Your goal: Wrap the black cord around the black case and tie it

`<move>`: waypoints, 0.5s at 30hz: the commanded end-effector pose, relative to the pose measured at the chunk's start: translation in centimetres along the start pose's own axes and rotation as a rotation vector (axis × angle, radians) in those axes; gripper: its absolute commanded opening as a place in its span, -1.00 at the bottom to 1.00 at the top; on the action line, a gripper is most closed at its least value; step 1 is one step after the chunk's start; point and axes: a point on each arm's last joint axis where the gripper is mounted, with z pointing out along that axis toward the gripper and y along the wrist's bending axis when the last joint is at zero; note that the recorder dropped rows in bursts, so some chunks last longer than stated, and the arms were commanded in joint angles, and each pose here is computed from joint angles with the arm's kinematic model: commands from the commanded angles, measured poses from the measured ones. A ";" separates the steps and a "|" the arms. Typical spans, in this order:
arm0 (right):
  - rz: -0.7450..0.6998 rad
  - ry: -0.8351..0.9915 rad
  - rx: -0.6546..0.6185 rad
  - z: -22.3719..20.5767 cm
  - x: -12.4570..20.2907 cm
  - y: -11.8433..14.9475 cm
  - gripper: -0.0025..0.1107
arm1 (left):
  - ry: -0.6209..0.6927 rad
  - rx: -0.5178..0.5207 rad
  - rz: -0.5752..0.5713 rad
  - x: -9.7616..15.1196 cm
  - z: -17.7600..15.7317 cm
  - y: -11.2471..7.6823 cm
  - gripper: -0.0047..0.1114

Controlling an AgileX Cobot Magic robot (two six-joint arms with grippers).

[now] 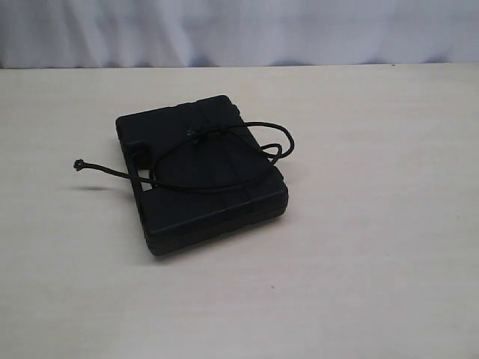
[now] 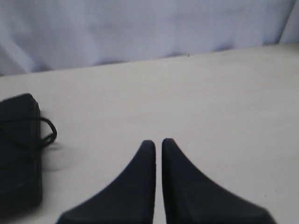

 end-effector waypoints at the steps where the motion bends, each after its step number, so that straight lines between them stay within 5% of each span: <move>1: 0.013 -0.179 -0.014 -2.6 -0.1 -0.1 -0.88 | -0.176 -0.003 -0.016 -0.3 -2.5 0.1 -0.92; 7: 0.026 -0.372 -0.034 -6.1 0.0 -0.2 -0.88 | -0.379 0.001 -0.023 0.0 -5.6 0.1 -0.92; 15: 0.025 -0.429 -0.059 -7.7 0.1 -0.3 -0.88 | -0.355 0.018 -0.055 0.2 -5.6 0.0 -0.92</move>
